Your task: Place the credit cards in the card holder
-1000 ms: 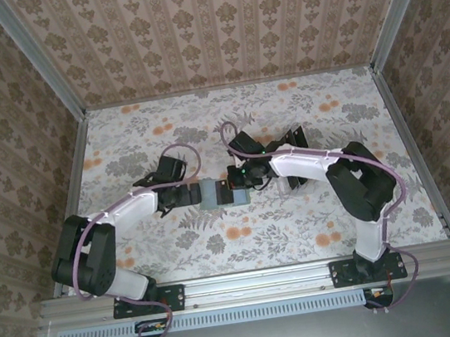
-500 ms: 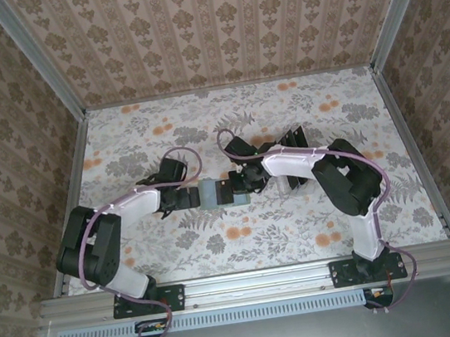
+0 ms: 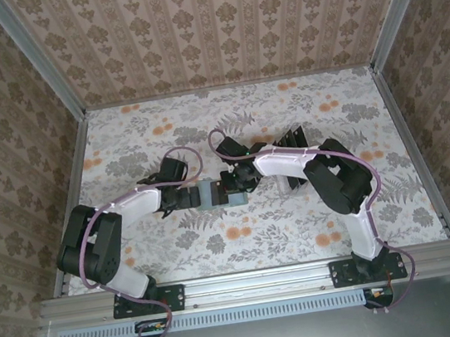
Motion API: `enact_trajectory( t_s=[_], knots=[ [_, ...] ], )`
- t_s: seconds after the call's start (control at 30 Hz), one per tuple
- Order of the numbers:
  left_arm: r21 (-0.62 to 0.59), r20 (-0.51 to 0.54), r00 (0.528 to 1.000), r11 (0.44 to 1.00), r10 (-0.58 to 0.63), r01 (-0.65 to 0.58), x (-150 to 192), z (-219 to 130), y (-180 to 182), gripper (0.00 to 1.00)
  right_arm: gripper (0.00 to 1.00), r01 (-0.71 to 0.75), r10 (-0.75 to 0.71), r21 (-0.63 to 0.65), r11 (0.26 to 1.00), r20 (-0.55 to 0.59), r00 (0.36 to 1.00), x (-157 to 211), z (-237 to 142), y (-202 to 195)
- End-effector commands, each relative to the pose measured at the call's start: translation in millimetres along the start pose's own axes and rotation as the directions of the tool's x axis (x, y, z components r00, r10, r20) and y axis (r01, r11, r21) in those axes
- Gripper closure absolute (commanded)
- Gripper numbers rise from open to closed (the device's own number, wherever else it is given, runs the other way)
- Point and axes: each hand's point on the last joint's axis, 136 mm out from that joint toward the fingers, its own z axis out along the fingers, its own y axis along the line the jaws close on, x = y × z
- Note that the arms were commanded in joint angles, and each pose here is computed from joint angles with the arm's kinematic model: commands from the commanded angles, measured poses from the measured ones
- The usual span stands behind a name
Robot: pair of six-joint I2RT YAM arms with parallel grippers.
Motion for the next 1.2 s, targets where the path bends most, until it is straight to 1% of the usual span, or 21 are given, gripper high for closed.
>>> enact_trajectory(
  t_s=[0.0,0.47,0.63,0.83,0.97,1.17],
  knots=[
    [0.014,-0.033,0.999,1.000,0.005,-0.004,9,15,-6,0.00,0.97,0.024,-0.024,-0.004,1.000,-0.027,0.999,3,2,9],
    [0.021,-0.036,0.999,1.000,0.021,-0.021,14,17,-13,0.00,0.97,0.040,-0.043,-0.066,0.997,-0.043,0.998,2,12,41],
    [0.024,-0.036,0.999,1.000,0.022,-0.021,14,17,-14,0.00,0.97,0.036,-0.037,-0.048,0.998,-0.009,0.999,-2,-2,34],
    [0.026,-0.036,0.999,0.999,0.024,-0.023,15,18,-14,0.00,0.97,0.006,-0.006,-0.021,1.000,0.026,1.000,-7,-18,12],
    [0.028,-0.036,0.999,0.999,0.024,-0.023,14,18,-15,0.00,0.97,0.001,-0.001,-0.008,1.000,0.013,1.000,-4,-14,5],
    [0.029,-0.038,0.999,0.999,0.025,-0.024,15,20,-16,0.00,0.97,-0.006,0.006,-0.024,1.000,-0.008,1.000,-1,-2,8]
  ],
)
